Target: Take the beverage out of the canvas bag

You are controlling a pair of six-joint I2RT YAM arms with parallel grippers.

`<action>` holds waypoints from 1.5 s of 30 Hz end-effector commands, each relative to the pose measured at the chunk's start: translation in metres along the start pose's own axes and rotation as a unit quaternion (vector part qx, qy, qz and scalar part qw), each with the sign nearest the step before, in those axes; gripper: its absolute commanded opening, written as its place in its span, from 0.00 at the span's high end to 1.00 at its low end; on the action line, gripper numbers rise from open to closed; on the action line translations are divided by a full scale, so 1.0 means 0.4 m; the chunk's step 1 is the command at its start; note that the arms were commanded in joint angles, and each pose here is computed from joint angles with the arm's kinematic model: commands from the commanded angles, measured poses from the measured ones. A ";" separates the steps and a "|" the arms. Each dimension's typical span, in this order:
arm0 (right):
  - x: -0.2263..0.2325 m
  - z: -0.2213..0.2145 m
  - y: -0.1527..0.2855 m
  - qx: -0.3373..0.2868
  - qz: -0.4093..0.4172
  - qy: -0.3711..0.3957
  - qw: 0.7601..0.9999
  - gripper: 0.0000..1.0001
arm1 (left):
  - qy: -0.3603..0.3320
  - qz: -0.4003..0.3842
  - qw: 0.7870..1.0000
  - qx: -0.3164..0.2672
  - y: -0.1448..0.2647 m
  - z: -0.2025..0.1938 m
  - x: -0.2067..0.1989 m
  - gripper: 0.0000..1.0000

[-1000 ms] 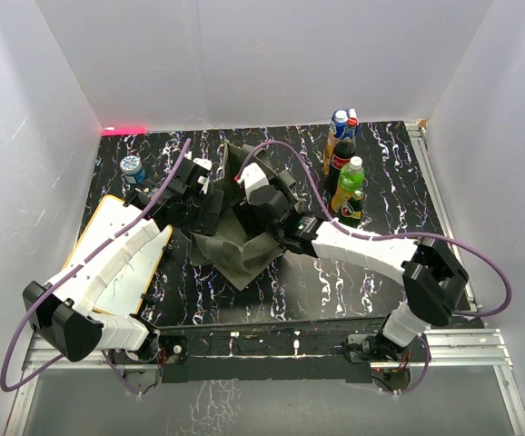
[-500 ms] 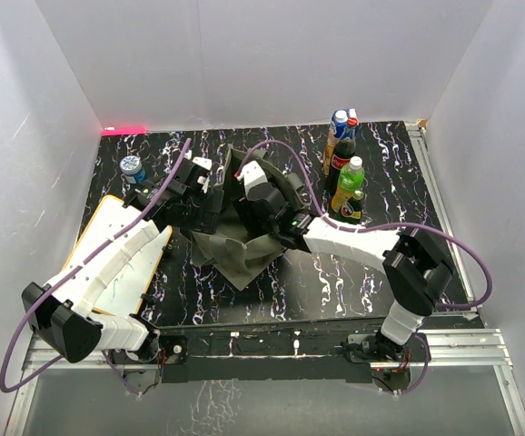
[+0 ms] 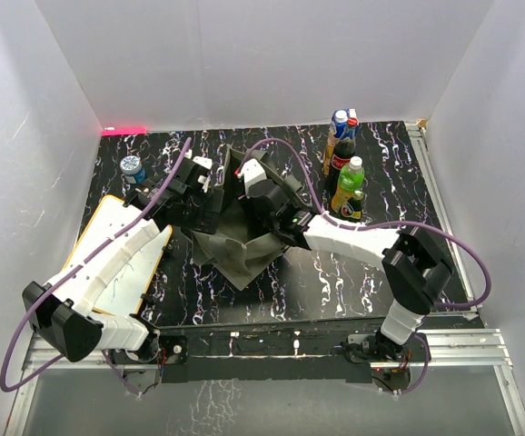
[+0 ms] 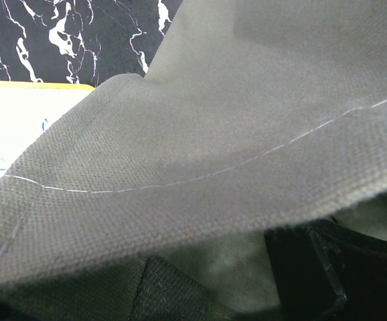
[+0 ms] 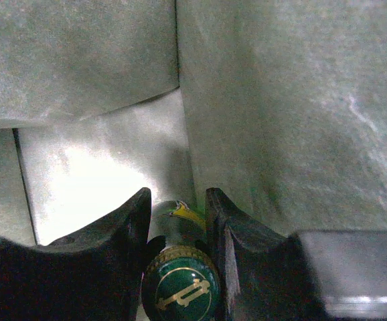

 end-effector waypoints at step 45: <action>-0.269 0.680 0.832 -0.336 0.002 -0.325 0.884 0.92 | 0.152 -0.030 0.988 0.013 0.087 0.087 -0.045 0.09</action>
Point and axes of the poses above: each gripper's point midway between its finger pads, its own y axis back along the fingers, its own x axis along the line the jaws close on, z = x × y, the point moved 5 cm from there along y, back along the fingers, and after that the axes turned 1 degree about -y, right-handed, at the moved point
